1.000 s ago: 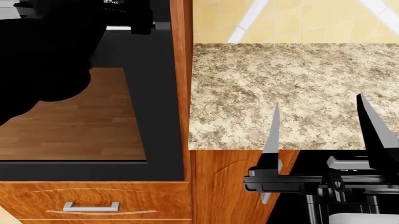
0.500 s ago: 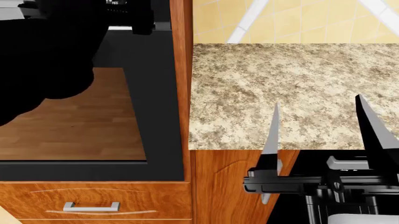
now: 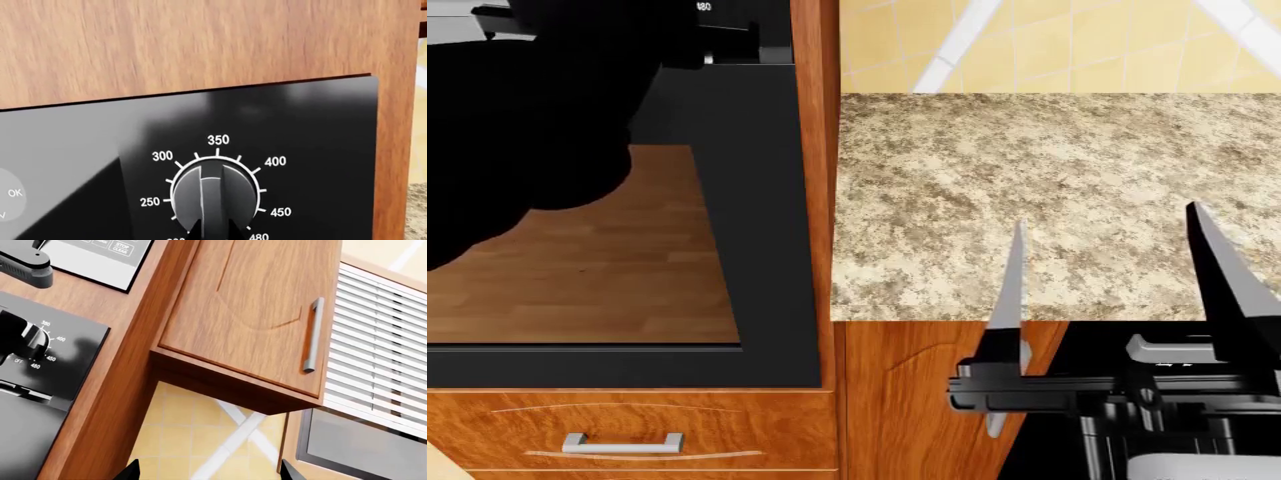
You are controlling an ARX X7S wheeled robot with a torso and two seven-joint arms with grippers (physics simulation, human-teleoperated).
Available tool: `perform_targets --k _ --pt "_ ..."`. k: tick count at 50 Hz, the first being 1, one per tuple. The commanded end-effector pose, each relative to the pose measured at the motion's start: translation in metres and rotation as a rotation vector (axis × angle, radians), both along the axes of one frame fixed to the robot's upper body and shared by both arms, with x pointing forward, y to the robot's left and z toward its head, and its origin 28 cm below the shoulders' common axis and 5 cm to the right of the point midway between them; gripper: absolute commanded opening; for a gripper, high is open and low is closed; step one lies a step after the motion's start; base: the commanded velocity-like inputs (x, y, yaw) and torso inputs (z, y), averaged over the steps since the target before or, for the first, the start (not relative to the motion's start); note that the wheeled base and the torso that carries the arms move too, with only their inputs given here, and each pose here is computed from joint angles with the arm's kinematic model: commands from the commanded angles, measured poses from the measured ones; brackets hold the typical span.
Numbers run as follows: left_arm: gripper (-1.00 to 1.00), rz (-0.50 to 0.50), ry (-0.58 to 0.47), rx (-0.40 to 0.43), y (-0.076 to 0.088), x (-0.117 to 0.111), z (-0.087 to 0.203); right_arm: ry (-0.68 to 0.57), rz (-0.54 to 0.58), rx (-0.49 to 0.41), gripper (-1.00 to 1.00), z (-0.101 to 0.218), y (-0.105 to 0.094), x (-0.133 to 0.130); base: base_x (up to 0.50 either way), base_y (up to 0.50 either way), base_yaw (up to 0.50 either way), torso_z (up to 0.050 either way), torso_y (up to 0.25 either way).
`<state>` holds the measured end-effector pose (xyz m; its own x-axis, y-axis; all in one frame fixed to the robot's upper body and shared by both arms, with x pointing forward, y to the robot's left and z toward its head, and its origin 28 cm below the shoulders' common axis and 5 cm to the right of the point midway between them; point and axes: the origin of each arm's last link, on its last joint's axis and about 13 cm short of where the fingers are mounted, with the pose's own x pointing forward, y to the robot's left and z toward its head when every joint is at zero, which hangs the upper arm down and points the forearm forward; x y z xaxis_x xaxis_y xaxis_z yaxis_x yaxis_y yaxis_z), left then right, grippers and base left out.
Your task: Preheat the oven by turning the temperature knob.
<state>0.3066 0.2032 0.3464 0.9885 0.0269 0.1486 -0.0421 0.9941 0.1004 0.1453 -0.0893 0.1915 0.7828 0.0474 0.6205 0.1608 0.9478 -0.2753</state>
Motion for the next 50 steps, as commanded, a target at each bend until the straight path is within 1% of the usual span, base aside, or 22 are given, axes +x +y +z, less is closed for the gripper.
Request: perform_targets --k 1,13,34,40,46,50 --pt "-1.00 0.004 -0.001 -0.002 0.0018 0.0036 -0.0017 0.002 0.002 0.000 1.00 0.0002 0.0009 0.0005 0.00 0.00 0.00 0.000 0.000" --pt "-1.00 0.008 0.001 -0.010 0.0023 0.0035 -0.0021 0.005 0.002 -0.001 1.00 -0.0009 0.0010 -0.0006 0.00 0.00 0.00 0.000 0.000" --pt "-1.00 0.012 -0.008 0.003 0.0015 0.0081 0.0015 0.009 0.004 -0.003 1.00 -0.0013 0.0014 -0.0005 0.00 0.00 0.00 0.000 0.000" --pt "-1.00 0.016 -0.008 0.019 0.0011 0.0096 -0.0002 0.010 0.004 -0.002 1.00 -0.0012 0.0015 0.0000 0.00 0.00 0.00 0.000 0.000" --pt "-1.00 0.039 -0.036 0.082 0.0012 0.0102 -0.0030 0.010 0.003 -0.002 1.00 -0.0011 0.0013 -0.0001 0.00 0.00 0.00 0.000 0.000" --pt "-1.00 0.042 -0.043 0.103 0.0014 0.0099 -0.0038 0.010 0.002 -0.002 1.00 -0.0011 0.0012 -0.0003 0.00 0.00 0.00 0.000 0.000"
